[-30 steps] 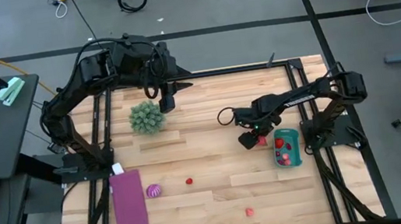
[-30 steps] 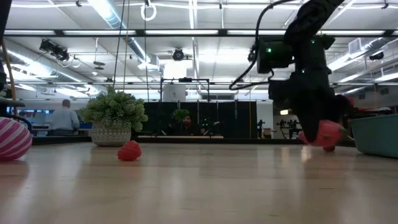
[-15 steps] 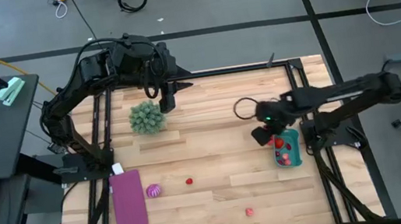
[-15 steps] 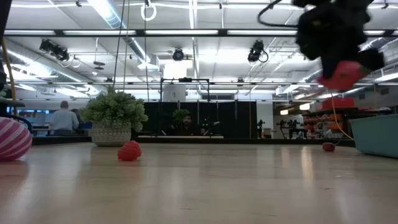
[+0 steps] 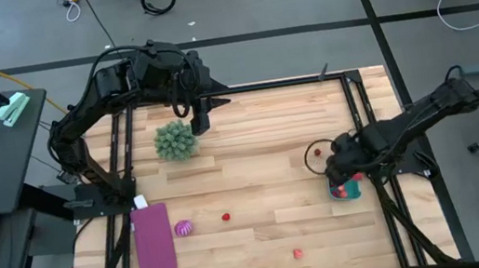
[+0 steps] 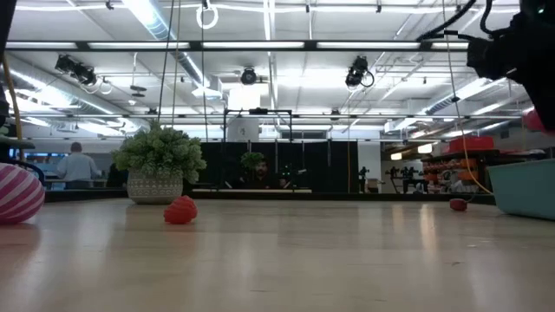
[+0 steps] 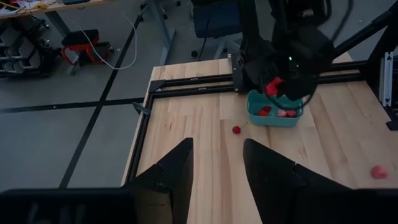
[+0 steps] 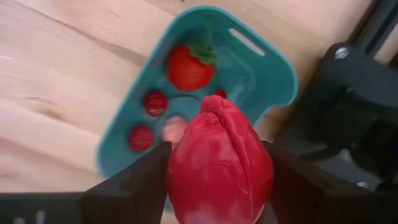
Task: Pick and placing Produce into tupperware
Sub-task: Put the red dragon fruit into the green bin, then put the red cherry into the green bin
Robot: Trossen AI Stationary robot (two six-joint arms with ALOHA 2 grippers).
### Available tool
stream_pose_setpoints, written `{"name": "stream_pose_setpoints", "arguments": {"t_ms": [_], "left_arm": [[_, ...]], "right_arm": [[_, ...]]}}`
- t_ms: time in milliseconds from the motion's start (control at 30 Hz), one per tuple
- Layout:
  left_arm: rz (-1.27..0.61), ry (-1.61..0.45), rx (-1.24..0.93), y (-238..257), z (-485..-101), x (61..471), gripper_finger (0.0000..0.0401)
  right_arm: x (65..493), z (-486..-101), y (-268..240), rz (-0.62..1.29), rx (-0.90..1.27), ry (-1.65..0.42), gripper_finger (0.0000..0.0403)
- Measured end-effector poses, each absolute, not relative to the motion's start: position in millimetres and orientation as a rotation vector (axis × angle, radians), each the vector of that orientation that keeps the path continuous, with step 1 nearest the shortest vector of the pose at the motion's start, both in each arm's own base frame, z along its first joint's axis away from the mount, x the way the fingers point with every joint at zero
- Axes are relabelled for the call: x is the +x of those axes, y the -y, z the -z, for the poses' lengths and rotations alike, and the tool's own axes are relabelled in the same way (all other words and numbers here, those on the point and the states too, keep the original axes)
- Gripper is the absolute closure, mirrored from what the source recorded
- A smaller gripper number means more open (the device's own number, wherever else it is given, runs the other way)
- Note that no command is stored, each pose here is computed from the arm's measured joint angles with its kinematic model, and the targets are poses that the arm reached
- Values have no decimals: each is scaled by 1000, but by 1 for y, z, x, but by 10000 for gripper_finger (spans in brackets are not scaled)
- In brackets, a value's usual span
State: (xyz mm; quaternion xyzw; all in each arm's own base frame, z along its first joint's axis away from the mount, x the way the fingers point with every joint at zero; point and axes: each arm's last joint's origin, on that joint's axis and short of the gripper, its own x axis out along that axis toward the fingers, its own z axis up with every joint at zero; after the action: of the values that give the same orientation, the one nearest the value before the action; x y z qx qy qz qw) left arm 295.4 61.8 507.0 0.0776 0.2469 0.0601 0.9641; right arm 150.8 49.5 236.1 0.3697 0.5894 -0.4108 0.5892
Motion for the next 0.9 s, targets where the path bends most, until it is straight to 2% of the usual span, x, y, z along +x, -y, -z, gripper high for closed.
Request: {"name": "stream_pose_setpoints", "arguments": {"t_ms": [200, 500, 900], "left_arm": [[-122, -500, 157, -62, -507, 295, 258], [-122, -500, 156, -62, -507, 295, 259], [-121, -500, 158, -62, -507, 295, 260]], "right_arm": [[167, -212, -56, 1016, 775, -1440, 162], [183, -186, -64, 887, 818, -1506, 156], [183, -186, -60, 860, 772, -1560, 102]]}}
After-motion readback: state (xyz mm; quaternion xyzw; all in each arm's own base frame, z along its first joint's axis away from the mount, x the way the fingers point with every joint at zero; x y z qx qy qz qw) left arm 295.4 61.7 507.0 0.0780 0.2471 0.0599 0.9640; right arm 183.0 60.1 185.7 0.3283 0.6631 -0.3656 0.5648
